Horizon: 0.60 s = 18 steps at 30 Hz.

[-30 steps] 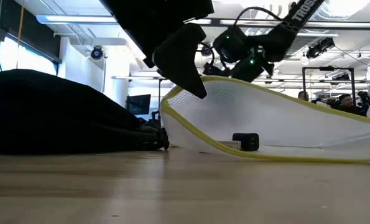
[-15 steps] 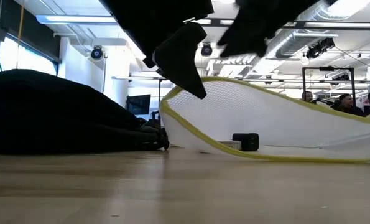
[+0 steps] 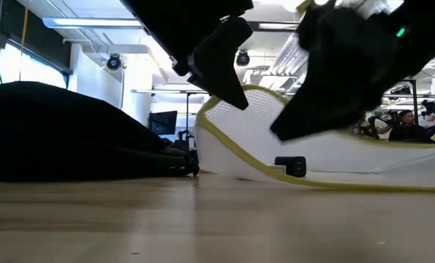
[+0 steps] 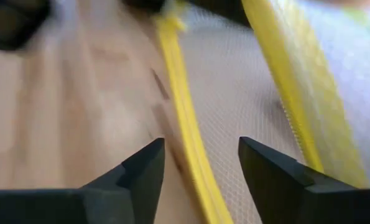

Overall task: Unpack backpack
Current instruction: Remove the deck of cards from the transparent zip bag

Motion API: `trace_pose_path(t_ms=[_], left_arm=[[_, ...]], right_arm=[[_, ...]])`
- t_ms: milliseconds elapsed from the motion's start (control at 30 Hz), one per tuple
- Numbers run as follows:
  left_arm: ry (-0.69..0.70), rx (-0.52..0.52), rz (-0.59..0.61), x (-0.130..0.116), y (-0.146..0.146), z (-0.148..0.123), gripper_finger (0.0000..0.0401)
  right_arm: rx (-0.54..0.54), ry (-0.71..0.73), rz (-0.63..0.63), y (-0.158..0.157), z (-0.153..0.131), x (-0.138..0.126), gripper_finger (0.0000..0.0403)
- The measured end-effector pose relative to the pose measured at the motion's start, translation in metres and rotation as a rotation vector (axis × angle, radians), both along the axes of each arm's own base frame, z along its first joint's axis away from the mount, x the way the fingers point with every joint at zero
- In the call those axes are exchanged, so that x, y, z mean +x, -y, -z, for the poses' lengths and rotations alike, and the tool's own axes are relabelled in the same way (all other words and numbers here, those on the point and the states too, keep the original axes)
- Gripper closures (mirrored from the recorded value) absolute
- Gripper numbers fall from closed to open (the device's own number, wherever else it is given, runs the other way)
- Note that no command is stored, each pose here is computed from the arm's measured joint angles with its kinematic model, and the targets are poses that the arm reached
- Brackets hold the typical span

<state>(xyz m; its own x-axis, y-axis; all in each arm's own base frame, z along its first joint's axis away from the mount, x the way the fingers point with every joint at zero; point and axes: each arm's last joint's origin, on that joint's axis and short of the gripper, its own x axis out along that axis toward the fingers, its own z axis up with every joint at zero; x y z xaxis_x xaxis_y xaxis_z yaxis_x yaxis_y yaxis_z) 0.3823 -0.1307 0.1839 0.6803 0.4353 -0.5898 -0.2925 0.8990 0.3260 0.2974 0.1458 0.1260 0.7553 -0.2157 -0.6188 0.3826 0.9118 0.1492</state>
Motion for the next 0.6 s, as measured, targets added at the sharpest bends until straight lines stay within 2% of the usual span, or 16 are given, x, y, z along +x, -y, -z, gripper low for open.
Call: trace_pose_path(t_ms=[167, 267, 433, 600], left_arm=[[-0.017, -0.012, 0.031, 0.0, 0.001, 0.0, 0.0401], [-0.025, -0.031, 0.05, 0.0, 0.002, 0.001, 0.0401], [-0.036, -0.075, 0.086, 0.0, 0.004, 0.001, 0.0401], [-0.034, -0.078, 0.088, 0.001, 0.004, 0.001, 0.0401]], right_arm=[[0.056, -0.038, 0.03, 0.023, 0.002, 0.011, 0.0139], [0.077, -0.069, 0.096, 0.035, 0.005, 0.013, 0.0117], [0.097, -0.131, 0.234, 0.057, 0.006, 0.01, 0.0112], [0.039, -0.117, 0.308, 0.071, -0.001, 0.01, 0.0112]])
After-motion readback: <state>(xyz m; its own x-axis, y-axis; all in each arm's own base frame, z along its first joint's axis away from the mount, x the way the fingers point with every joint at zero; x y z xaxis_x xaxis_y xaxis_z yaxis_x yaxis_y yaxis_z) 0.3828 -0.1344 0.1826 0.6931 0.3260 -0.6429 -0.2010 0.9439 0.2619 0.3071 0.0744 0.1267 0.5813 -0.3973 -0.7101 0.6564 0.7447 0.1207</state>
